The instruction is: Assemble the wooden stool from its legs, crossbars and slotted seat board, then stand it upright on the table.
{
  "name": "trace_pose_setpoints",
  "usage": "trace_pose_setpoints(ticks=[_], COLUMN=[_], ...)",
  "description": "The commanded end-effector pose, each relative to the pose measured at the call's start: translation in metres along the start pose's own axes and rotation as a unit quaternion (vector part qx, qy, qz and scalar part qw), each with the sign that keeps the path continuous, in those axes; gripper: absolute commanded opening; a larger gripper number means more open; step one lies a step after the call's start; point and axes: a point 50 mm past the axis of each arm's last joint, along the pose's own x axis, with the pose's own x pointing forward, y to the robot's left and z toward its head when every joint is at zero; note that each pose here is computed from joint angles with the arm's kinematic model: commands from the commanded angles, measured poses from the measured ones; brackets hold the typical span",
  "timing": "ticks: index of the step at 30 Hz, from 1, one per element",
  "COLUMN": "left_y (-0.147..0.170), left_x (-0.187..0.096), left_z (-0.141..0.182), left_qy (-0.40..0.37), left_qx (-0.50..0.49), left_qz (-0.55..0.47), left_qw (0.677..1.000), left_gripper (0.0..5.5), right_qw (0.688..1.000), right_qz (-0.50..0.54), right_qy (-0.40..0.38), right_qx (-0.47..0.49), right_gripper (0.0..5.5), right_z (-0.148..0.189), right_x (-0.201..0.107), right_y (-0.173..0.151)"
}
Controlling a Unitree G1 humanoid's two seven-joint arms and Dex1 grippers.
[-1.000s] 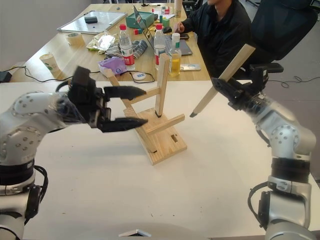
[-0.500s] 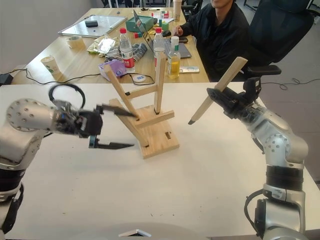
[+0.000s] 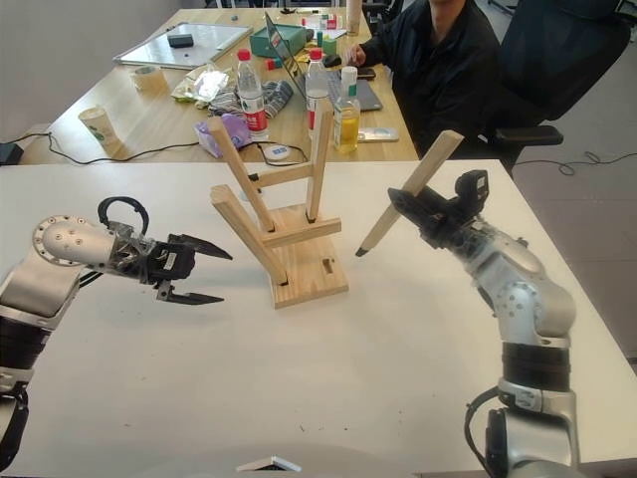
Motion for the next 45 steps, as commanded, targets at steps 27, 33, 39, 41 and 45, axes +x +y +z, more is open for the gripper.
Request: trace_pose_setpoints(ticks=[27,33,39,41,45], left_y=[0.008,-0.007,-0.016,-0.018,-0.018], left_x=[0.036,0.040,0.042,0.041,0.042], left_z=[-0.038,-0.066,-0.078,-0.081,-0.082], left_qy=[-0.014,0.013,0.012,0.014,0.008], left_qx=[-0.089,-0.140,-0.167,-0.172,-0.174], left_qz=[0.033,0.039,0.047,0.050,0.060], left_qw=[0.995,0.989,0.985,0.984,0.983], left_gripper=[3.79,3.79,3.79,3.79,3.79], right_qw=[0.982,0.968,0.951,0.944,0.940], right_qz=[0.084,0.127,0.180,0.213,0.241], right_qy=[0.169,0.214,0.251,0.250,0.242], right_qx=[-0.016,-0.034,-0.017,0.010,0.022], right_gripper=[2.06,2.06,2.06,2.06,2.06], right_z=[-0.094,-0.094,-0.104,-0.105,-0.097], right_x=[-0.029,-0.039,-0.047,-0.048,-0.045], right_y=[0.028,0.036,0.059,0.079,0.094])
